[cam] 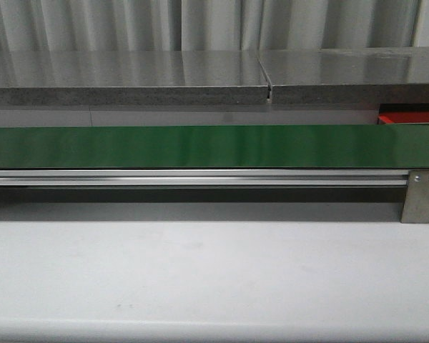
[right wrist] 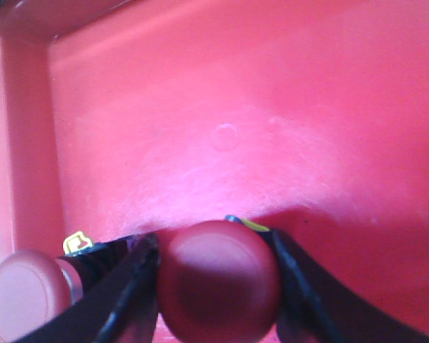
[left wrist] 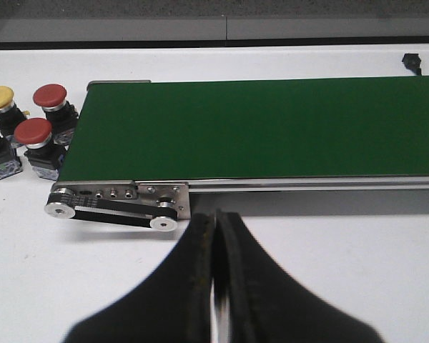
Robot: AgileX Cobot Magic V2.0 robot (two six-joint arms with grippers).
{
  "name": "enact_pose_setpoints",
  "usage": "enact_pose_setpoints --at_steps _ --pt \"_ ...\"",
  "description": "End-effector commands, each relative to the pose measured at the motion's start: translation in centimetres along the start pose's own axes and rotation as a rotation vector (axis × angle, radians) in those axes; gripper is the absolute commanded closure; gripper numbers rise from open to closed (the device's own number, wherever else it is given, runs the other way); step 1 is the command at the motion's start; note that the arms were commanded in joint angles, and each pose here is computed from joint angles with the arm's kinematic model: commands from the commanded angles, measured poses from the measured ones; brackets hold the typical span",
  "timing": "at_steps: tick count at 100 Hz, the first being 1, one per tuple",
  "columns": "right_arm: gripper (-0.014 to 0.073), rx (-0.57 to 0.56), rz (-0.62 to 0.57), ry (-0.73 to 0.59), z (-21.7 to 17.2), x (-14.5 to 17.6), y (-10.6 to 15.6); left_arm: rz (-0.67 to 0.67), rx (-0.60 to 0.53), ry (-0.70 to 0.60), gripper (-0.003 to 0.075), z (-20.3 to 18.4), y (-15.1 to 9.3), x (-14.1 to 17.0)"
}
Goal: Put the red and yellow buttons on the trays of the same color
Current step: 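Lower the red button into the red tray and open the right gripper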
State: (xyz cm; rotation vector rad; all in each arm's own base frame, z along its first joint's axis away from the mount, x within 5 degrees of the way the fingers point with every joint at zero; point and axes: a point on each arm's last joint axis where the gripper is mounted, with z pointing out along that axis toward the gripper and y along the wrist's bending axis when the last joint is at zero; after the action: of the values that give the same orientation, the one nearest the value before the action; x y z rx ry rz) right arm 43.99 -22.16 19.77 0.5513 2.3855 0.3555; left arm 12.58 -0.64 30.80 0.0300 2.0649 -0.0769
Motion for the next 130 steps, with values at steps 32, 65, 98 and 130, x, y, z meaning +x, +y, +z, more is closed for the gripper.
enact_pose_setpoints --at_steps 32,65,98,130 --pt "-0.002 -0.049 -0.093 -0.122 -5.3 -3.7 2.9 -0.01 0.008 -0.104 0.0741 -0.5 -0.1 -1.5" --pt "-0.002 -0.073 -0.171 -0.211 -10.9 -5.4 6.0 -0.01 0.008 -0.104 0.0741 -0.5 -0.1 -1.5" --pt "-0.002 -0.062 -0.371 -0.267 -17.2 -3.9 13.5 -0.01 0.008 -0.104 0.0741 -0.5 -0.1 -1.5" --pt "-0.002 -0.052 -0.615 -0.353 -22.7 3.0 21.4 -0.01 0.008 -0.104 0.0741 -0.5 -0.1 -1.5"
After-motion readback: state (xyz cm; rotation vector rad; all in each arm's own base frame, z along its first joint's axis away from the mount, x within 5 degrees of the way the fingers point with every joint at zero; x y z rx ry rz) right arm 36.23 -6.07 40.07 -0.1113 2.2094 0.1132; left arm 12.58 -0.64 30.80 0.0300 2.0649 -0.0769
